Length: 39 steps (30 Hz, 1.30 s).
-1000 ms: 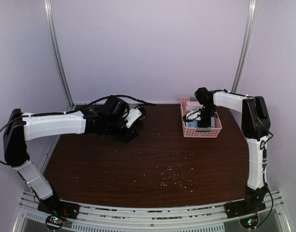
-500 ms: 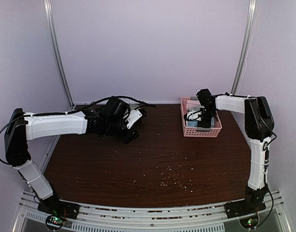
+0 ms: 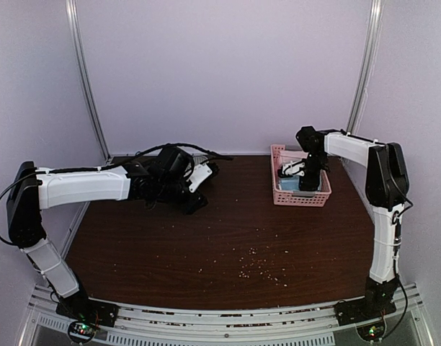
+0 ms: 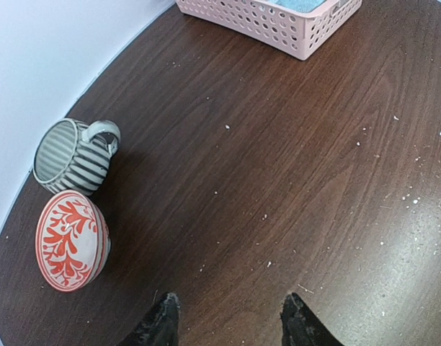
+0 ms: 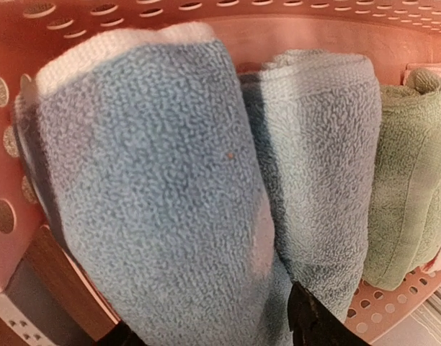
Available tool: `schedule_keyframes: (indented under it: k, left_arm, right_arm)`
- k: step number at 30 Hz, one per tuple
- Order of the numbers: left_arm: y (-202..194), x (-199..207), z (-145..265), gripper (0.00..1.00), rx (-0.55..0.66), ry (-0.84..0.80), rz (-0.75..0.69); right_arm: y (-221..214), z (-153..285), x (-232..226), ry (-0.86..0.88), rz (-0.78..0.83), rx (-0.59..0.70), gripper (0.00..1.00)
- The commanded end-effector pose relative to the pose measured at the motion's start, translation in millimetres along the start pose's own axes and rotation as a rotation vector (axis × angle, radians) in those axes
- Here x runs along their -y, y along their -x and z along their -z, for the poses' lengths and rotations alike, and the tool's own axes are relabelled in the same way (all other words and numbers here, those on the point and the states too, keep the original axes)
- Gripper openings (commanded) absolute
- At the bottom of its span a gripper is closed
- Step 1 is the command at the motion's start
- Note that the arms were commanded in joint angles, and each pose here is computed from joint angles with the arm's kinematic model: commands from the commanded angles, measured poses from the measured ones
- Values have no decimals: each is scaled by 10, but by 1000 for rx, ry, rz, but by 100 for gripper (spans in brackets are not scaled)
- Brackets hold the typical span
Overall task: Roll the towels
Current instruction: Place the towel in the bin.
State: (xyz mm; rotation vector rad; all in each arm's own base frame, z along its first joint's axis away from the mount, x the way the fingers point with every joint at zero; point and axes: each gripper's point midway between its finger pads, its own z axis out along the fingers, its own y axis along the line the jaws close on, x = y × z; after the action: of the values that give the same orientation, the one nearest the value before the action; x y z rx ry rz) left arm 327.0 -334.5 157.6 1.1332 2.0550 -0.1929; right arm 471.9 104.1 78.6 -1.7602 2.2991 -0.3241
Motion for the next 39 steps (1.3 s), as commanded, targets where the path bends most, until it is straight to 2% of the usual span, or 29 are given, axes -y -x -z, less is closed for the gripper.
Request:
schedule_keyframes:
  k: [1,16,22,24,25,39]
  left_arm:
    - [65,-10,-29,50,19,-10,-12]
    - [61,12,-27,50,17,-22,-14]
    - [68,27,-32,50,19,-32,-16]
    - [54,30,-41,50,15,-33,-16]
    - [46,34,-46,50,13,-34,-15]
    - [41,49,-66,50,8,-42,-18]
  right_arm:
    - [-133,-1,-159,85,-8,-43,60]
    - [-342,141,-307,163,34,-116,63]
    - [-233,-134,-331,191,-18,-100,67]
    - [-209,-236,-308,189,-46,-111,98]
    - [-206,-265,-301,188,-60,-116,100]
    - [-167,383,-323,181,-36,-29,100]
